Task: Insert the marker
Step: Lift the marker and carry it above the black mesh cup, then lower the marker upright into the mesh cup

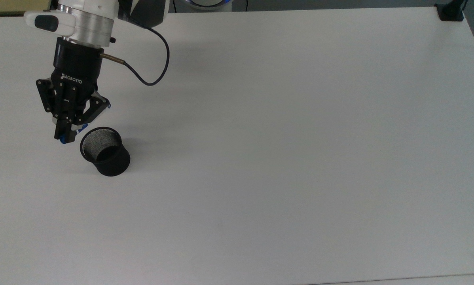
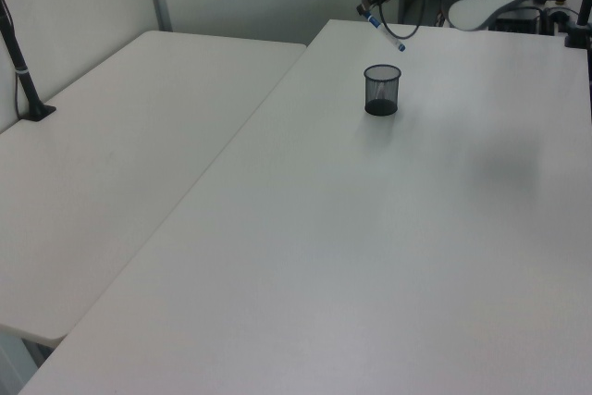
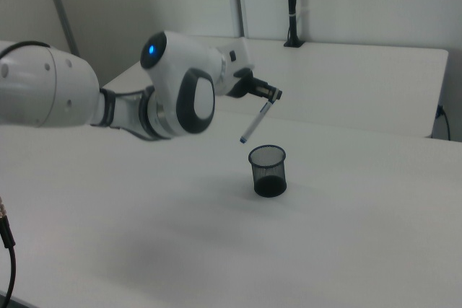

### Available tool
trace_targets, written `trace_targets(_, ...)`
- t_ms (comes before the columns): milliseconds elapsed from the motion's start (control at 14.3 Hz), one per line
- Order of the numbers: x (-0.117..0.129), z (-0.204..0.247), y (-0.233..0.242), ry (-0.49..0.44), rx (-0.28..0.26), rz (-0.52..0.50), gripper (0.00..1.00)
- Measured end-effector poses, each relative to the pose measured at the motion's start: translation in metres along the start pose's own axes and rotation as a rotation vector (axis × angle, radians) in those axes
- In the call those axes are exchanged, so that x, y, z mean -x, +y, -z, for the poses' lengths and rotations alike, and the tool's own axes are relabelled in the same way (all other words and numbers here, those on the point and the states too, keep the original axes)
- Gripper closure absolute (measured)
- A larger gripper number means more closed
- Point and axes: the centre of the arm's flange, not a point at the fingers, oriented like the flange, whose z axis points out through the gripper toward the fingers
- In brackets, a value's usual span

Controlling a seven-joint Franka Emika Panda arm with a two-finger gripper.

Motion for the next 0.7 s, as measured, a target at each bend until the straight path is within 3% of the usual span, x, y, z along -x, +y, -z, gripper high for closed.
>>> trace_targets(281, 0.046, -0.006, 0.009, 0.122, -0.099, 0.075, 0.83)
trace_targets(701, 0.051, -0.016, 0.011, 0.159, -0.121, 0.086, 0.83)
